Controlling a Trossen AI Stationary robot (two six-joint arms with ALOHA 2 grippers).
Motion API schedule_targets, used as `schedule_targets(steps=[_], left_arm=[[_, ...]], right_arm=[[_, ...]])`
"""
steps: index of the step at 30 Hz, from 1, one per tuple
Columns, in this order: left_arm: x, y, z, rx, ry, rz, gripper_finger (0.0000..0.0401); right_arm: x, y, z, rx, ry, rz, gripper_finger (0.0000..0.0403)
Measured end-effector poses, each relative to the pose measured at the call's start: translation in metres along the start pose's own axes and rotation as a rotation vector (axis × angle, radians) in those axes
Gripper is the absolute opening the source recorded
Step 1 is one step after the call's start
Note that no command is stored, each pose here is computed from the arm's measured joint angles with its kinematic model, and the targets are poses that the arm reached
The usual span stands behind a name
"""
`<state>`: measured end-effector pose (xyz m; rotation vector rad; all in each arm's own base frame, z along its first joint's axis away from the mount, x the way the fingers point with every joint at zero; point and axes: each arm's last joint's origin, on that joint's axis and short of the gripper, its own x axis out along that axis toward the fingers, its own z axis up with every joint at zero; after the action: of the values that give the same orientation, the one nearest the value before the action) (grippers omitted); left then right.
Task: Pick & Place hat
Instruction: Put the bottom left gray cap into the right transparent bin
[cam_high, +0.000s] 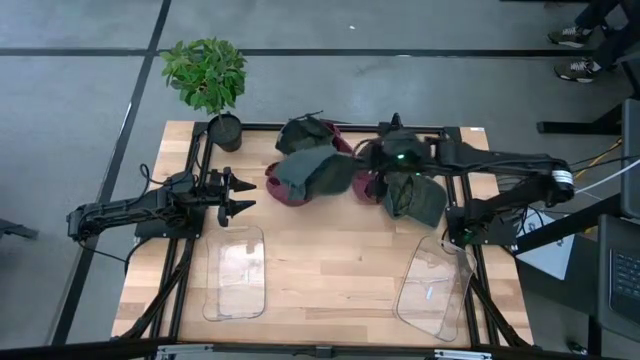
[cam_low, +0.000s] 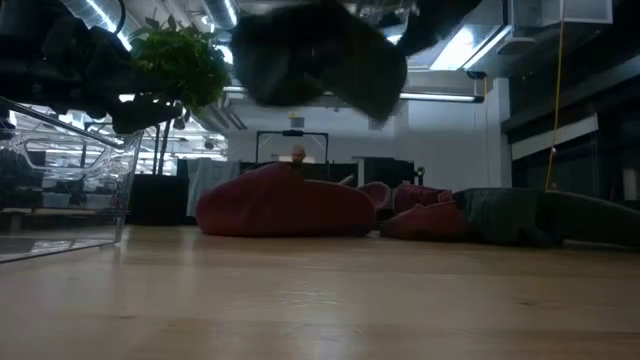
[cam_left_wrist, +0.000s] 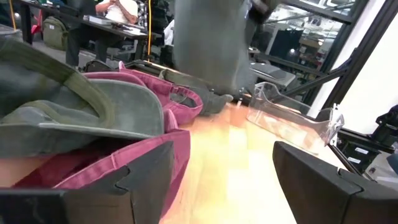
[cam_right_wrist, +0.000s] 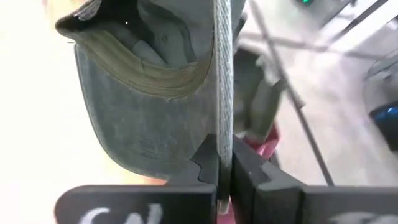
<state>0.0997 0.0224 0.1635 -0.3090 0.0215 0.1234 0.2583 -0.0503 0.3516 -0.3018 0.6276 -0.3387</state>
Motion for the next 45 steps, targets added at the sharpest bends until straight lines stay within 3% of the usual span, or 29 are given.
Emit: schedule_targets(steps=[3, 7, 11, 17, 25, 28, 35, 42, 45], left_arm=[[0.000, -0.001, 0.003, -0.056, -0.036, -0.016, 0.0267], [-0.001, -0.005, 0.016, -0.372, -0.159, -0.076, 0.0267], [-0.004, -0.006, 0.027, -0.554, -0.291, -0.093, 0.0267], [-0.010, -0.007, 0.040, -0.611, -0.491, -0.072, 0.0267], [-0.023, -0.013, 0.061, -0.657, -0.745, -0.189, 0.0267], [-0.028, -0.016, 0.069, -0.607, -0.818, -0.216, 0.0267], [-0.021, -0.025, 0.095, -0.533, -0.772, -0.209, 0.0267], [0.019, -0.034, 0.132, -0.460, -0.484, -0.115, 0.0267], [0.039, -0.038, 0.152, -0.386, -0.394, -0.125, 0.0267]], right_arm=[[-0.018, -0.008, 0.008, 0.051, -0.116, -0.030, 0.0014], [-0.036, -0.013, 0.017, 0.072, -0.254, 0.001, 0.0014], [-0.041, -0.013, 0.019, 0.047, -0.306, 0.055, 0.0014], [-0.037, -0.011, 0.019, -0.012, -0.303, 0.076, 0.0019], [-0.036, -0.011, 0.019, -0.062, -0.305, 0.080, 0.0018], [-0.035, -0.013, 0.018, -0.067, -0.308, 0.090, 0.0017], [-0.033, -0.021, 0.015, -0.057, -0.305, 0.101, 0.0017], [-0.032, -0.022, 0.015, -0.103, -0.305, 0.088, 0.0016], [-0.032, -0.022, 0.015, -0.107, -0.308, 0.094, 0.0017]])
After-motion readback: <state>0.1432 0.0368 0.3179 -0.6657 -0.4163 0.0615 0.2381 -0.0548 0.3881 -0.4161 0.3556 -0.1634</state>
